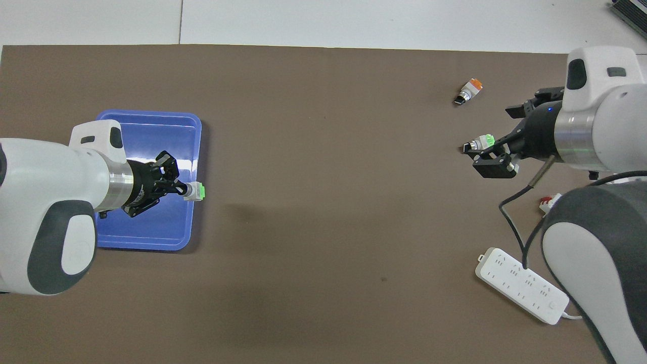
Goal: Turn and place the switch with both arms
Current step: 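Lower the switch into the blue tray with the left gripper while the right gripper retracts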
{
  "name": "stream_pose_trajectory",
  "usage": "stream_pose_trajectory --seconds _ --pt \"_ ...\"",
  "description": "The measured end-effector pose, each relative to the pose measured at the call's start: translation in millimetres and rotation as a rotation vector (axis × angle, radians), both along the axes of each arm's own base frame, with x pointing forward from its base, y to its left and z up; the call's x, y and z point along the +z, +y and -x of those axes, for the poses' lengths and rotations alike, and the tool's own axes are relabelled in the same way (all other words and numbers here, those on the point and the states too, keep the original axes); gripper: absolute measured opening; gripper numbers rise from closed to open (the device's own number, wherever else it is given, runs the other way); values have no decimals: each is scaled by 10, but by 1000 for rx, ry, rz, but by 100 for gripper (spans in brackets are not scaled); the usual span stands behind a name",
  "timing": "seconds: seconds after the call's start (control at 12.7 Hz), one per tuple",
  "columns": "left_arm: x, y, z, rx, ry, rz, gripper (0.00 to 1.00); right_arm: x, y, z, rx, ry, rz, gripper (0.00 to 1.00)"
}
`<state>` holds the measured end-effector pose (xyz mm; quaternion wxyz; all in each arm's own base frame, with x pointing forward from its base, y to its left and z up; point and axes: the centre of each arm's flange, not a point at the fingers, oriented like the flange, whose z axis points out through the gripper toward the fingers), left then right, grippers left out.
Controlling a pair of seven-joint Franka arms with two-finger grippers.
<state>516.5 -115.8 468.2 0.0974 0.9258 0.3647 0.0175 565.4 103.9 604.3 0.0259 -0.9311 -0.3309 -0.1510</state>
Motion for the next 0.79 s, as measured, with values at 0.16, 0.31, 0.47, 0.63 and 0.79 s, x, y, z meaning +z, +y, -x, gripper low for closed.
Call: stream_pose_trajectory --seconds 0.16,0.31,0.47,0.63,0.79 --pt "-27 177 -15 -142 -10 -39 11 -11 -115 -28 -195 27 -44 100" --pt "-96 380 -14 -291 -16 -79 11 10 -298 -58 -361 40 -74 100" --pt "-235 655 15 -459 -9 -136 11 37 -388 -71 -492 23 -34 100" --pt "-332 891 36 -578 -10 -160 11 43 -387 -72 -595 -6 21 100" --pt "-413 1033 58 -664 -11 -169 11 47 -398 -64 -653 0 25 100"
